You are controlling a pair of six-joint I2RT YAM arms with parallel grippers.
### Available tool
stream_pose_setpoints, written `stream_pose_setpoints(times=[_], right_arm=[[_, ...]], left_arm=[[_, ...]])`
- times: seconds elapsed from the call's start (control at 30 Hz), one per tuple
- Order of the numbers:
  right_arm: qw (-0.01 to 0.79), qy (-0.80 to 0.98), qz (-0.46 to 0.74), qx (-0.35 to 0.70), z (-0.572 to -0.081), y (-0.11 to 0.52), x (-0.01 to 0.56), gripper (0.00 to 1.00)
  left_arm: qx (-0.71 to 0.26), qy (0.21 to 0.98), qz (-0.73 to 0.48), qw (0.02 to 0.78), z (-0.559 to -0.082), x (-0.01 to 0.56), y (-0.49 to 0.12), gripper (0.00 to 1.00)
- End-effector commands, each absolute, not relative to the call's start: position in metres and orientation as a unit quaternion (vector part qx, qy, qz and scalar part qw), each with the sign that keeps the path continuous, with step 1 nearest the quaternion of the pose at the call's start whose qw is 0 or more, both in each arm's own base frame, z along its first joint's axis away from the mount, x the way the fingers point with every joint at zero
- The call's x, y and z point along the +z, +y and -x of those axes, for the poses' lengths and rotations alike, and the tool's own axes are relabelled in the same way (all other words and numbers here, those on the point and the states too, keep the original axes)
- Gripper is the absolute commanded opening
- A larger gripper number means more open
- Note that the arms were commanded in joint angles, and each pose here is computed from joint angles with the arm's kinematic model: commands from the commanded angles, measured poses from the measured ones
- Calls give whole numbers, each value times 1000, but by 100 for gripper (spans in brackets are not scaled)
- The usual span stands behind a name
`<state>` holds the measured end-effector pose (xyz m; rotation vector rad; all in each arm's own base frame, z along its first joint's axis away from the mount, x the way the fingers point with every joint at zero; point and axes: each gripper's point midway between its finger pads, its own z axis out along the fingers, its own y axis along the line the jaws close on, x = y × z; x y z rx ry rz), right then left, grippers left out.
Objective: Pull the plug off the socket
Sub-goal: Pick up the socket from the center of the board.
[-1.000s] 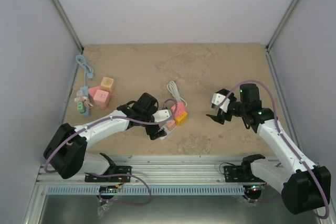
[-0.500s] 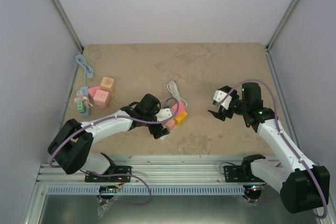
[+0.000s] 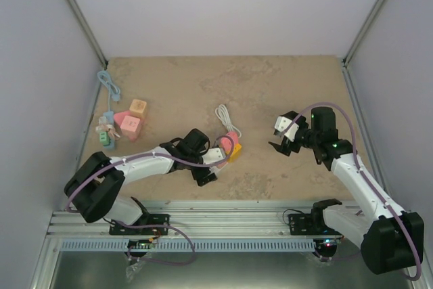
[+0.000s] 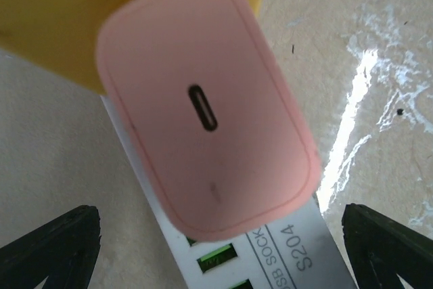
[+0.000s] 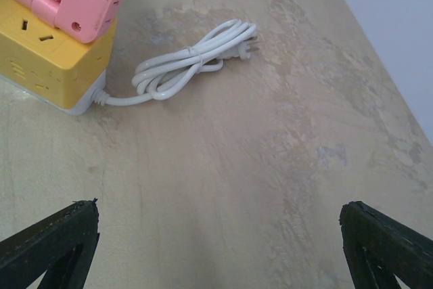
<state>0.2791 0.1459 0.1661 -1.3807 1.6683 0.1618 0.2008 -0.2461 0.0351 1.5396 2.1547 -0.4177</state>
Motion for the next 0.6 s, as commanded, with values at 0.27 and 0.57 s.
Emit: stream_pose_setpoints(times=[0.27, 0.57], right_arm=[[465, 687, 555, 59, -281, 142, 161, 98], [477, 672, 562, 68, -278, 147, 173, 98]], left_arm=[[-130, 787, -560, 225, -202, 24, -241, 85], [-143, 763, -583, 240, -199, 23, -244, 72]])
